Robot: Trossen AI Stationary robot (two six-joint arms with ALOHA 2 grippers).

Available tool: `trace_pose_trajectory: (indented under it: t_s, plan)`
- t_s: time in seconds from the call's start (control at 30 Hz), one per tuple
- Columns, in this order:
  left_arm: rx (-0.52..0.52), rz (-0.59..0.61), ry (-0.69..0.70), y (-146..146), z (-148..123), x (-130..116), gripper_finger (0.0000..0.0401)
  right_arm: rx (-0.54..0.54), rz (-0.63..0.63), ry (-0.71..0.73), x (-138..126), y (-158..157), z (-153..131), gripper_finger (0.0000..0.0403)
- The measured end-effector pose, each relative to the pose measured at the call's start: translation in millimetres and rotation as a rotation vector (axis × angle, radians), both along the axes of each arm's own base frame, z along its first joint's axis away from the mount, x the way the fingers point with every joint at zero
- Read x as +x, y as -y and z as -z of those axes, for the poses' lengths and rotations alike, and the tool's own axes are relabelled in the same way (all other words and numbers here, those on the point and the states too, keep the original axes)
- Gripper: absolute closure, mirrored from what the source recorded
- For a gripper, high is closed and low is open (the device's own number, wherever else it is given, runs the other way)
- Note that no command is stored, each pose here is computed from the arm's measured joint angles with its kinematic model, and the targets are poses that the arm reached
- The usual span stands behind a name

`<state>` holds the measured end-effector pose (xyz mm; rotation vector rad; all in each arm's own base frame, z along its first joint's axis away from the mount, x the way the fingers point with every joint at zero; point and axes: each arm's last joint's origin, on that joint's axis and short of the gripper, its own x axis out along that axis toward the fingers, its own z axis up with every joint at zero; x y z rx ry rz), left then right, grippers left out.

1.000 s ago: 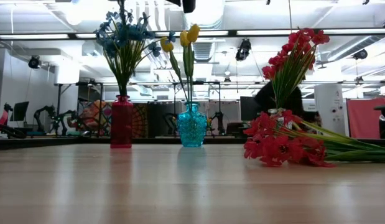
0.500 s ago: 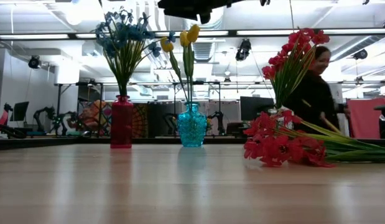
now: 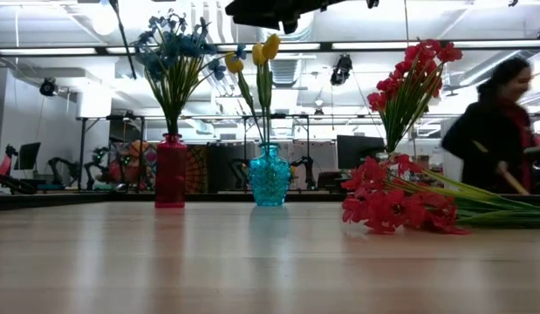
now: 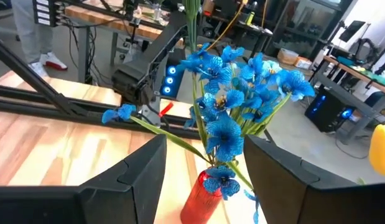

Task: Sort flowers into vase by color
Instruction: Put the blue flower into the red vase

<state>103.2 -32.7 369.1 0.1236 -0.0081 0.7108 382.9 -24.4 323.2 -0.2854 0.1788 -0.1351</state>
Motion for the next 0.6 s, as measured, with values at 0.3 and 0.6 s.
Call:
trace_pose_trajectory:
  t_s: [0.3, 0.6]
  plan:
    - [-0.014, 0.045, 0.016, -1, 8, 8, 0.0363, -0.029, 0.008, -0.034, -1, 5, 3, 0.0195]
    - [-0.047, -0.038, 0.009, -12, 27, 27, 0.0363, -0.031, 0.016, -0.034, -1, 8, 3, 0.0195]
